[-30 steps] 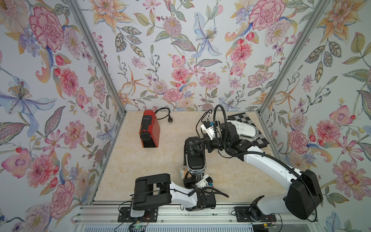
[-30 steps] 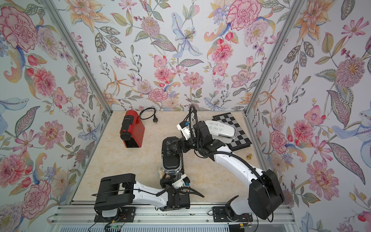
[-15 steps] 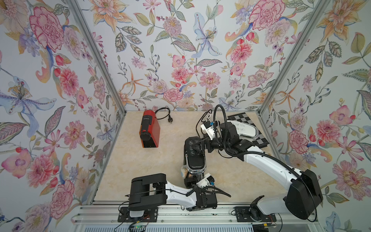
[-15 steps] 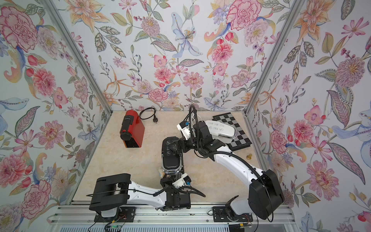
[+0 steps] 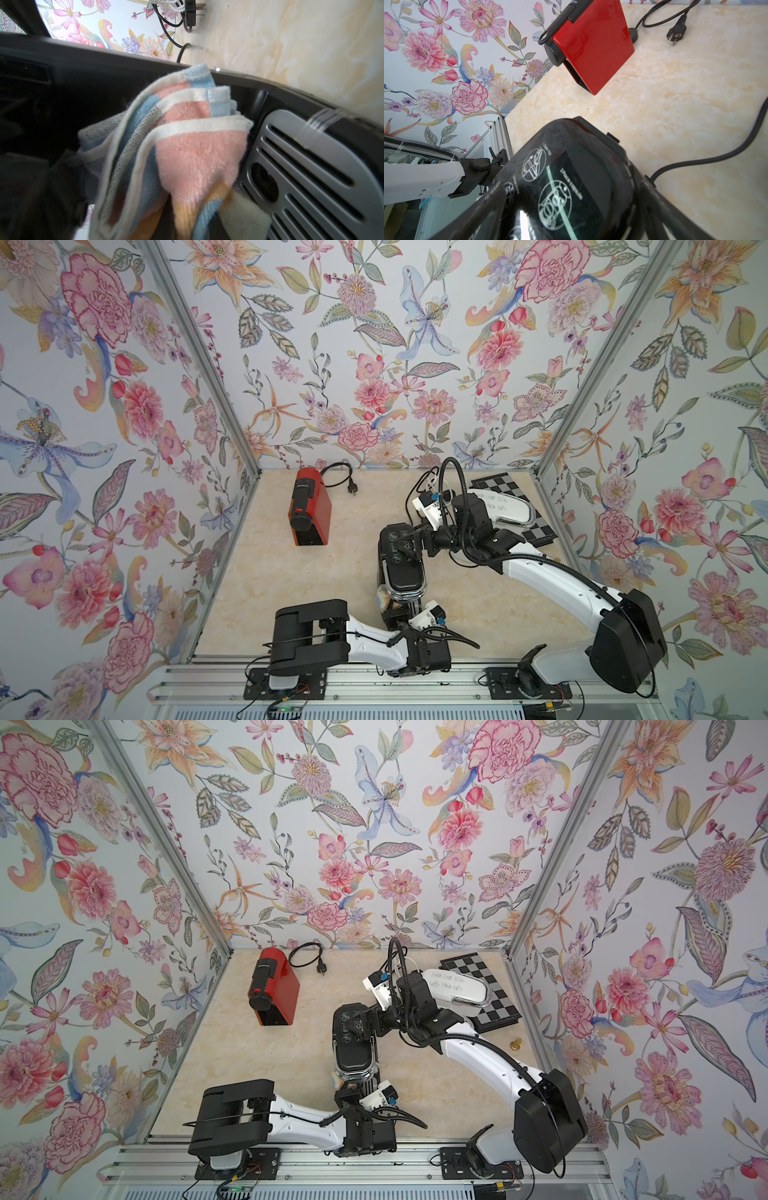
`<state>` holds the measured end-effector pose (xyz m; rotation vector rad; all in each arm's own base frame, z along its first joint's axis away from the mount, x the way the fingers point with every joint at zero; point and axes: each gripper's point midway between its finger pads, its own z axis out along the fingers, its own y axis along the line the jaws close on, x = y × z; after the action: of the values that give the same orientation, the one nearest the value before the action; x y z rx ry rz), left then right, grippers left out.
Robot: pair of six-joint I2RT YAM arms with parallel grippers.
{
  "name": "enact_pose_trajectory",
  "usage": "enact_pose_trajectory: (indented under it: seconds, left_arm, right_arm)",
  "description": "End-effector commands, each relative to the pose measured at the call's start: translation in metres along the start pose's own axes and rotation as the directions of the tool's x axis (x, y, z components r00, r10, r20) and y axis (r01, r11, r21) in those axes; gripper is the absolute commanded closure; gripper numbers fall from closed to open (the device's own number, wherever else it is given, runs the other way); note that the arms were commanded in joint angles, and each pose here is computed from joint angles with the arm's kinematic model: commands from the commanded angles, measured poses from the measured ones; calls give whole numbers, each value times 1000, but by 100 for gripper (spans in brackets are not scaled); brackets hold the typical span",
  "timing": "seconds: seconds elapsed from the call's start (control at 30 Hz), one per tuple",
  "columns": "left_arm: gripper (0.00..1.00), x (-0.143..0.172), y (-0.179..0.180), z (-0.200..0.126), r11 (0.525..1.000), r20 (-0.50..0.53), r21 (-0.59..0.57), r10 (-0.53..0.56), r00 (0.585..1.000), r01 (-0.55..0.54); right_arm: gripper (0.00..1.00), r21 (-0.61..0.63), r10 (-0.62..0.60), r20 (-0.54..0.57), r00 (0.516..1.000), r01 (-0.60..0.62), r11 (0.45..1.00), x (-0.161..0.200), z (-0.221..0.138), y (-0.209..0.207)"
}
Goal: Wipe the surface of a coffee machine
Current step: Wipe the dirt from the surface of the coffee machine.
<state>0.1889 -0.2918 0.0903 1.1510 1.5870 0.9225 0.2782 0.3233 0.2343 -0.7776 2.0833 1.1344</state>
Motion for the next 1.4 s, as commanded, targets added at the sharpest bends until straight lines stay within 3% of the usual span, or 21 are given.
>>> enact_pose_trajectory:
  seconds: [0.0, 0.4, 0.87, 1.37]
  left_arm:
    - [100, -17, 25, -6, 998, 32, -49, -45, 998, 47]
    - [100, -13, -30, 6, 996, -2, 70, -47, 999, 47]
    - [100, -54, 3, -8, 997, 76, -6, -70, 995, 71]
    - [100, 14, -16, 18, 998, -84, 54, -33, 996, 38]
  right_arm:
    - [0, -52, 29, -165, 986, -38, 998, 48, 10, 10]
    - [0, -65, 31, -185, 982, -44, 997, 52, 17, 8]
    - [0, -60, 35, -190, 981, -48, 997, 55, 17, 6]
    - [0, -68, 30, -188, 982, -43, 997, 51, 19, 7]
